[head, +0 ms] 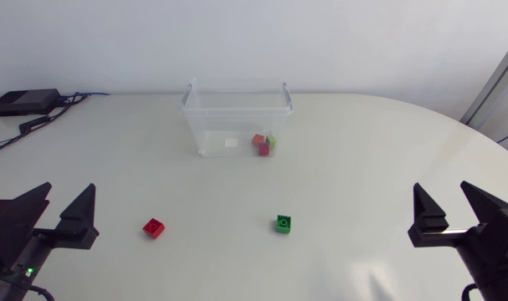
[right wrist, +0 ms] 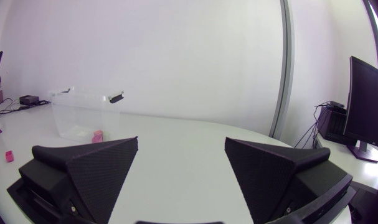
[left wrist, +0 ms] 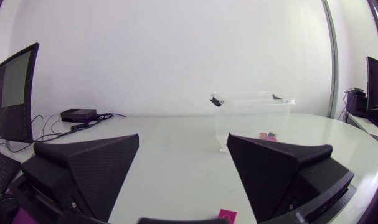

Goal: Place the duplo bricks in the container

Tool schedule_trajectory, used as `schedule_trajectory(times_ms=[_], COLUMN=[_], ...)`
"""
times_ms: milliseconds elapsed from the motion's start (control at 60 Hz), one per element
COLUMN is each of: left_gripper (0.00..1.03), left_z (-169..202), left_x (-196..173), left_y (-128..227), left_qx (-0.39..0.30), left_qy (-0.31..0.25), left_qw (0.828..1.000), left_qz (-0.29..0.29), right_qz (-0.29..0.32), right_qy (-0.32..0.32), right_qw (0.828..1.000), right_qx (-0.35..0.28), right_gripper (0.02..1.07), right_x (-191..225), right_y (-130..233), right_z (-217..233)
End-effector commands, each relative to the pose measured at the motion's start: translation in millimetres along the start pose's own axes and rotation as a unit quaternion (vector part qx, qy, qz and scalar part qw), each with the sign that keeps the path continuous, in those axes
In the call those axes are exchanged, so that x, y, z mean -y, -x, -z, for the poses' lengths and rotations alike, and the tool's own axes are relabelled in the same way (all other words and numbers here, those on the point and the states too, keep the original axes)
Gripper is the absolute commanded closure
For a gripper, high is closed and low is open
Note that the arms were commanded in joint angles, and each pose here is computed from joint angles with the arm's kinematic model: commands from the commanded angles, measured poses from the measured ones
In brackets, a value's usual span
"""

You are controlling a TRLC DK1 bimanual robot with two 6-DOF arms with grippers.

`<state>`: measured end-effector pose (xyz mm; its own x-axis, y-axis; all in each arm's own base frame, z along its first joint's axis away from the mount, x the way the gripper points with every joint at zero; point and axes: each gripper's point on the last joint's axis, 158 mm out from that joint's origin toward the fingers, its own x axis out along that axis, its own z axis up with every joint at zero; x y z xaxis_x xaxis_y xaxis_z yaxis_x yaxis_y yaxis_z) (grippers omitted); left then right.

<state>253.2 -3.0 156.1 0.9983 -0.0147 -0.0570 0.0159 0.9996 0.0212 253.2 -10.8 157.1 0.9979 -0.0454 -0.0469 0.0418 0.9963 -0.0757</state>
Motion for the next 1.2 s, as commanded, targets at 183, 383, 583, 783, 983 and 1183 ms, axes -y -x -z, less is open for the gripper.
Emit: schedule_trajectory(times_ms=[183,383,583,783,983,1183], left_gripper=[0.05,0.08,0.08,0.17,0.07,0.07], left_z=[4.6,-24.7,-131.5,-1.3,134.3,150.7], left_x=[0.2,-0.4,-2.5,44.1,66.1,69.6], left_y=[-0.2,5.1,-84.1,-158.9,-86.0,-16.5], left_qx=[0.0,0.022,-0.153,-0.454,-0.562,-0.579], left_qy=[0.009,-0.018,0.054,-0.131,-0.229,-0.254], left_qw=[1.0,1.0,0.987,0.873,0.748,0.705], left_qz=[0.0,-0.001,-0.005,0.118,0.267,0.32], right_qz=[-0.004,-0.02,-0.076,-0.17,-0.268,-0.374], right_qy=[0.0,0.002,-0.074,-0.04,0.154,0.21], right_qw=[1.0,1.0,0.981,0.924,0.832,0.779], right_qx=[-0.007,0.007,-0.164,-0.341,-0.46,-0.457], right_gripper=[0.06,0.06,0.06,0.06,0.06,0.06], right_x=[-2.3,-8.8,-30.3,-93.2,-141.6,-167.4], right_y=[-1.1,1.2,-70.8,-103.3,-83.6,-62.7], right_z=[9.0,-7.2,-53.4,28.6,122.7,128.2])
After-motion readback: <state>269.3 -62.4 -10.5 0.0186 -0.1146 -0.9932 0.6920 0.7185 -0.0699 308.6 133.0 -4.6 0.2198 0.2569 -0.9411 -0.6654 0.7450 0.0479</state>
